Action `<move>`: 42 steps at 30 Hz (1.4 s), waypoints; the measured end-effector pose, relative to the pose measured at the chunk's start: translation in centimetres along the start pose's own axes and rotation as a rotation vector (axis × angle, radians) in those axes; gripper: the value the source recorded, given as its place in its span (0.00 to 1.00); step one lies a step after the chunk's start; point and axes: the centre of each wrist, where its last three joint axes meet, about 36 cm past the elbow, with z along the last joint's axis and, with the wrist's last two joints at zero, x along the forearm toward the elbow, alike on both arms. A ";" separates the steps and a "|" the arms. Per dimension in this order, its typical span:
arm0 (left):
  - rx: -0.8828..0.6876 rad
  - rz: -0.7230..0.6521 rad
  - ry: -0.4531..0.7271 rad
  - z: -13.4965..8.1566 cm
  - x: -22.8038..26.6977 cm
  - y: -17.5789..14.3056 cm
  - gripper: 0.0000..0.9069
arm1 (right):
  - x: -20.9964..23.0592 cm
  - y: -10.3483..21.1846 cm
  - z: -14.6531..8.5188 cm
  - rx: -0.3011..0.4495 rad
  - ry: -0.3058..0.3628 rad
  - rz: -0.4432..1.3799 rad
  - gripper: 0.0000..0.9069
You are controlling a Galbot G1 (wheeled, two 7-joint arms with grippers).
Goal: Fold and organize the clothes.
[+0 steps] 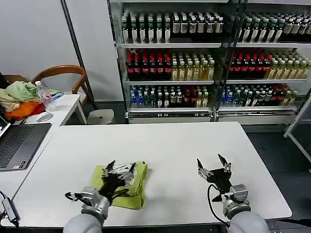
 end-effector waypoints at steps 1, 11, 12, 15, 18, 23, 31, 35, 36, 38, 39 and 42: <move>0.006 -0.017 0.007 0.0 0.0 0.4 1.00 | 0.0 -0.1 0.0 0.001 0.000 0.001 1.00; 0.060 -0.153 0.089 0.7 -1.0 4.9 1.00 | 0.5 -0.9 -0.1 0.016 0.000 0.016 1.00; 0.064 -0.163 0.094 0.8 -1.1 5.3 1.00 | 0.5 -0.9 -0.1 0.017 0.000 0.017 1.00; 0.079 -0.188 0.115 1.3 -1.4 6.3 1.00 | 0.4 -0.9 0.0 0.016 -0.001 0.020 1.00; 0.090 -0.194 0.134 1.7 -1.4 6.9 1.00 | 0.4 -0.8 0.0 0.013 -0.002 0.020 1.00; 0.108 -0.194 0.163 2.5 -1.4 7.6 1.00 | 0.4 -0.8 0.1 0.007 -0.003 0.024 1.00; 0.131 -0.191 0.182 3.8 -1.6 8.4 1.00 | 0.6 -1.0 0.1 0.009 -0.012 0.036 1.00; 0.138 -0.197 0.180 4.4 -1.5 8.6 1.00 | 0.7 -1.0 0.2 0.006 -0.013 0.036 1.00; 0.140 -0.196 0.180 4.5 -1.4 8.6 1.00 | 0.6 -1.0 0.2 0.006 -0.013 0.036 1.00; 0.142 -0.196 0.179 4.8 -1.3 8.6 0.16 | 0.6 -0.9 0.2 0.005 -0.012 0.034 1.00; 0.143 -0.196 0.178 4.9 -1.3 8.6 0.06 | 0.5 -0.9 0.2 0.005 -0.012 0.034 1.00; 0.147 -0.197 0.174 5.1 -1.3 8.6 0.06 | 0.5 -0.8 0.3 0.004 -0.011 0.032 1.00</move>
